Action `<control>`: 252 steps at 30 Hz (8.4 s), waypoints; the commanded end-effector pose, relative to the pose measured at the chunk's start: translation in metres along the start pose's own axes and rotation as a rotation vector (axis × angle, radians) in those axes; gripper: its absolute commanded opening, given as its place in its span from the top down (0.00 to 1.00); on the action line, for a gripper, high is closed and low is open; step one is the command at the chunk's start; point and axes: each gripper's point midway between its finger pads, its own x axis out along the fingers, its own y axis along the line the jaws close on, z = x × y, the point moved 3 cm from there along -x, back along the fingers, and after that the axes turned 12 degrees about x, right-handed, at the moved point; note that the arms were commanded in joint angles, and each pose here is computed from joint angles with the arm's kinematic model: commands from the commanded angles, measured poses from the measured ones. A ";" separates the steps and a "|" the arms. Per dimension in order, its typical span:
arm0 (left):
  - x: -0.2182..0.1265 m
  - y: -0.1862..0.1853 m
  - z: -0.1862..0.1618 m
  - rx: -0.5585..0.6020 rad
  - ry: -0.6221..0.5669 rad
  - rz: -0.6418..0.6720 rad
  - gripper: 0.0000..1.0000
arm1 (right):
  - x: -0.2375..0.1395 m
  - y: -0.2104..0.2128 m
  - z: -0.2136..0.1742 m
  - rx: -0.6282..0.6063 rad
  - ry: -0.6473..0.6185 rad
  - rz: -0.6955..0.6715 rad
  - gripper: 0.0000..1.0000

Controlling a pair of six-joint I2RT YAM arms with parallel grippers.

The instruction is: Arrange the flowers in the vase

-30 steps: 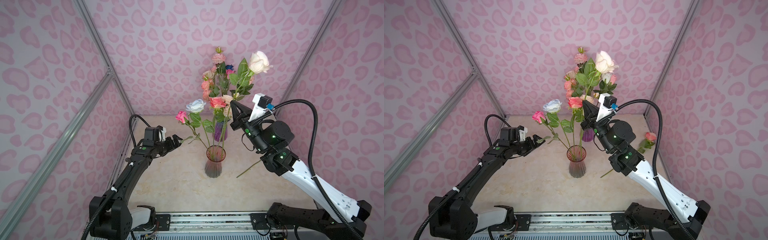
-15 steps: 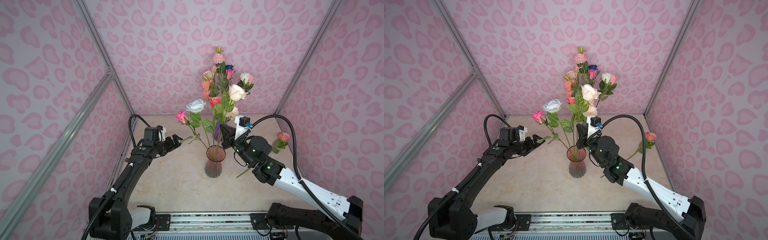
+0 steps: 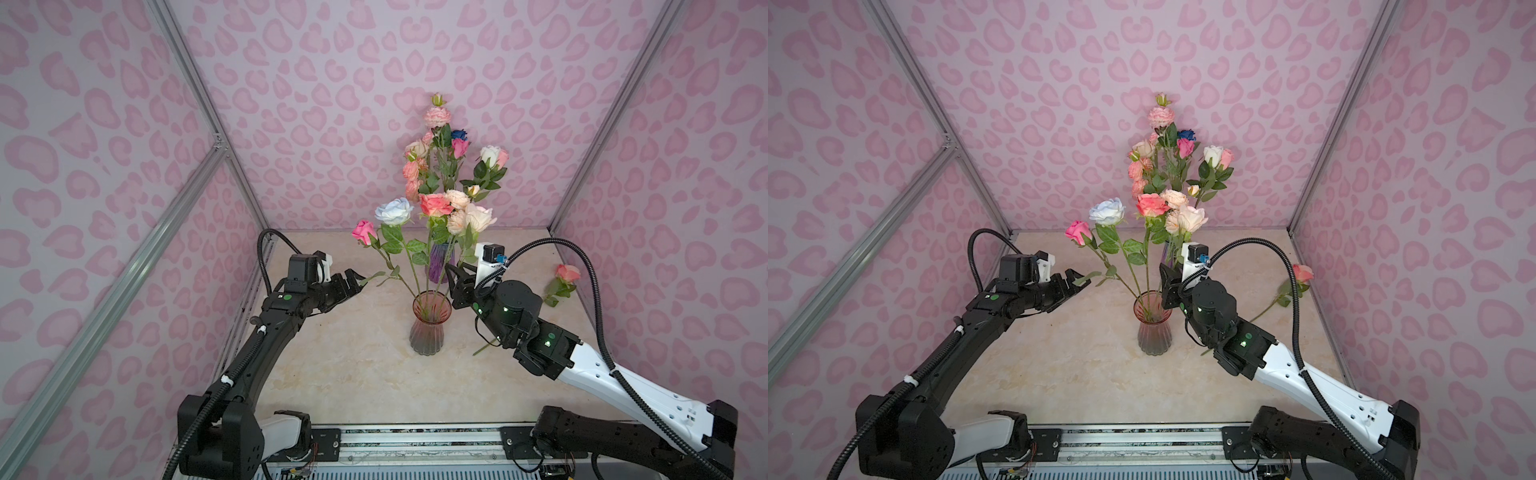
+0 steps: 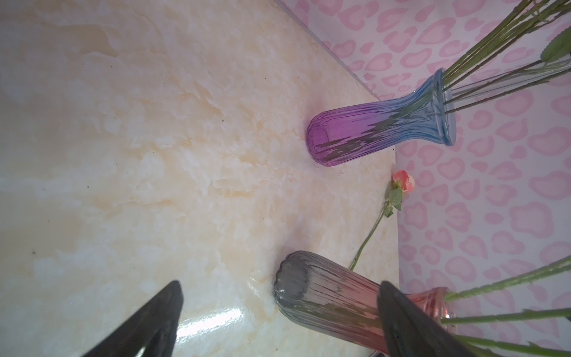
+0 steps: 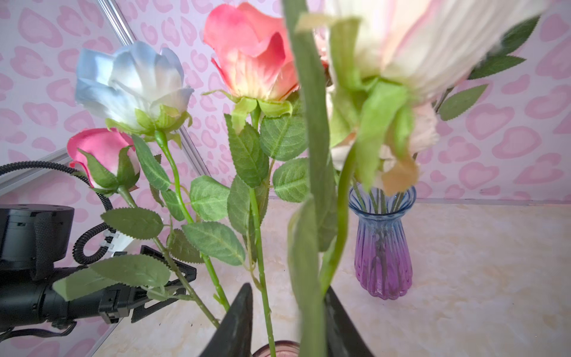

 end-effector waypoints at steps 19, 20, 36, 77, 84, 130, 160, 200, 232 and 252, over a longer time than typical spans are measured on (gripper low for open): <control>0.008 -0.003 -0.003 -0.027 0.027 -0.049 0.01 | -0.054 -0.043 0.026 -0.006 -0.017 -0.192 0.37; 0.007 -0.003 -0.003 -0.025 0.023 -0.045 0.00 | -0.059 -0.048 0.029 -0.004 -0.027 -0.208 0.37; -0.001 -0.020 -0.005 -0.010 -0.002 -0.097 0.01 | -0.051 -0.295 -0.006 0.425 0.181 -0.881 0.44; -0.001 -0.049 -0.018 0.062 0.038 -0.153 0.01 | 0.021 -0.410 -0.089 0.622 0.588 -1.034 0.96; -0.004 -0.041 -0.012 0.051 0.015 -0.130 0.01 | 0.037 -0.325 -0.024 0.486 0.437 -0.836 0.97; -0.049 0.015 0.028 -0.037 -0.211 0.054 0.02 | -0.082 0.058 0.219 -0.034 -0.399 0.056 1.00; -0.045 0.013 0.027 -0.045 -0.198 0.029 0.02 | 0.021 0.050 0.016 -0.246 0.047 0.018 0.89; -0.035 0.032 0.012 -0.143 -0.198 0.102 0.01 | -0.115 -0.111 -0.008 0.086 0.082 -0.335 0.56; 0.008 0.051 -0.085 -0.154 -0.024 0.110 0.00 | -0.032 -0.179 -0.227 0.514 0.645 -0.310 0.50; 0.017 0.048 -0.096 -0.156 0.014 0.097 0.00 | -0.015 -0.144 -0.267 0.340 0.746 -0.309 0.56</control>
